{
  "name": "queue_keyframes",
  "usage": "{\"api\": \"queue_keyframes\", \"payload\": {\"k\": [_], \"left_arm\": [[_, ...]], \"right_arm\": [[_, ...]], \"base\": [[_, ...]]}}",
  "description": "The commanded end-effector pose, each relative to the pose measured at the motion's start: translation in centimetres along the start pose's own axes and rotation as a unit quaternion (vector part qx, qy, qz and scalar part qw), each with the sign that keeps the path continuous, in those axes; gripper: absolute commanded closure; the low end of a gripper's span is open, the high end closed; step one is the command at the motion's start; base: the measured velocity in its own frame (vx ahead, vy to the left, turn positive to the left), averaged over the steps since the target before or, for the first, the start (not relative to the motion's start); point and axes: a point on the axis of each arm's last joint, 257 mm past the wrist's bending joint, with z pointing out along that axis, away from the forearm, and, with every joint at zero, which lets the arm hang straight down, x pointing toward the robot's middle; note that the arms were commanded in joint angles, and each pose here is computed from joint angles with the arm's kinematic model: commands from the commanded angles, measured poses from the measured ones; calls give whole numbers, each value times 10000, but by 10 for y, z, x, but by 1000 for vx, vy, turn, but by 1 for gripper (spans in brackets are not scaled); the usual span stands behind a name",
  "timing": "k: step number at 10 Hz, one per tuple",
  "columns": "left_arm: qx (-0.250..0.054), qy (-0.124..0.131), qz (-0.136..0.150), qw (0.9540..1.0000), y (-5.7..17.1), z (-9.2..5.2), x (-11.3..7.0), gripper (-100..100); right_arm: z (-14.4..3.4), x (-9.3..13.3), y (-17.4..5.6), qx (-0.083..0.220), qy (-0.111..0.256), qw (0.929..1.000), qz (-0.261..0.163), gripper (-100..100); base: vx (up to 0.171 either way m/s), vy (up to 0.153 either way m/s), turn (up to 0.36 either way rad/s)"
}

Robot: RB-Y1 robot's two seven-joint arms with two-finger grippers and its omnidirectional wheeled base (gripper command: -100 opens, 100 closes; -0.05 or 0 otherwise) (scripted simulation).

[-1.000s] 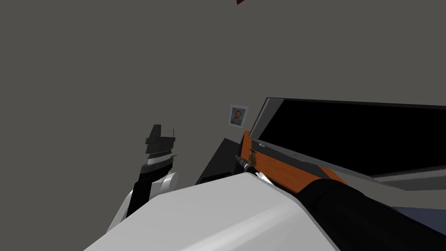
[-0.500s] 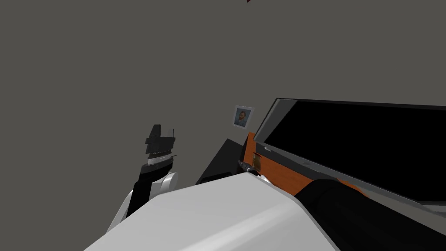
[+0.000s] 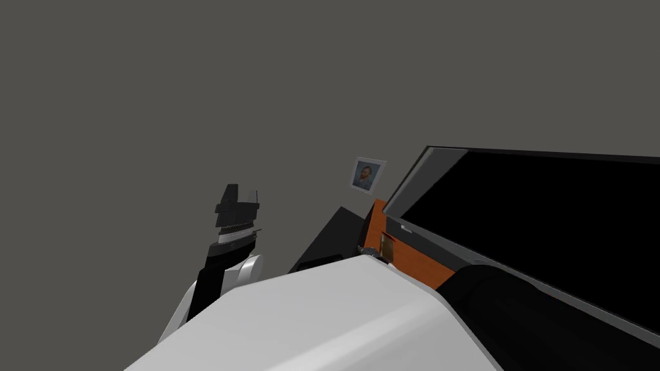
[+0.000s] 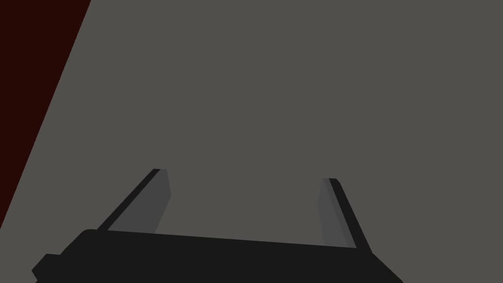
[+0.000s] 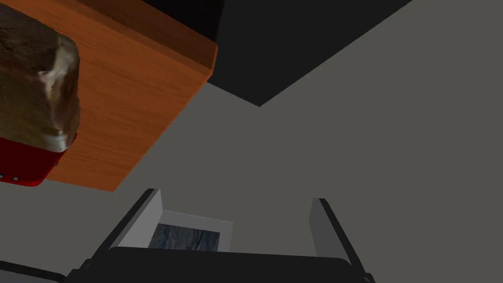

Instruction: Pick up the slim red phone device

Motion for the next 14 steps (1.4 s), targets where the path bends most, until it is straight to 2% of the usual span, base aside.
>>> {"api": "queue_keyframes", "payload": {"k": [1, 2, 3, 4, 6, 7, 8, 9, 11, 12, 14], "left_arm": [[0, 0, 0, 10000, 0, 0, 0, 0], [0, 0, 0, 10000, 0, 0, 0, 0], [0, 0, 0, 10000, 0, 0, 0, 0], [0, 0, 0, 10000, 0, 0, 0, 0], [0, 0, 0, 10000, 0, 0, 0, 0], [0, 0, 0, 10000, 0, 0, 0, 0], [0, 0, 1, 10000, 0, 0, 0, 0], [0, 0, 0, 10000, 0, 0, 0, 0], [0, 0, 0, 10000, 0, 0, 0, 0], [0, 0, 0, 10000, 0, 0, 0, 0], [0, 0, 1, 10000, 0, 0, 0, 0]], "right_arm": [[-1, 18, -22, 249, 209, 9985, -446, -100], [-1, 18, -22, 248, 209, 9984, -461, -100], [-2, 31, -39, 452, 388, 9949, -818, -100], [-2, 31, -39, 451, 389, 9947, -837, -100], [-8, 55, -72, 826, 732, 9830, -1465, -100], [-8, 55, -72, 818, 740, 9815, -1562, -100], [-12, 65, -89, 985, 905, 9732, -1871, -100], [-12, 65, -89, 982, 909, 9725, -1908, -100], [-21, 81, -120, 1277, 1218, 9523, -2488, -100], [-21, 81, -120, 1269, 1227, 9506, -2553, -100], [-31, 92, -149, 1507, 1503, 9267, -3096, -100]], "base": [[23, -28, 175], [17, -31, 95], [23, -33, 205], [20, -36, 82], [30, -46, 201], [33, -58, 81], [22, -53, 138], [14, -48, 69], [20, -60, 150], [23, -62, 92], [21, -66, 152]]}}
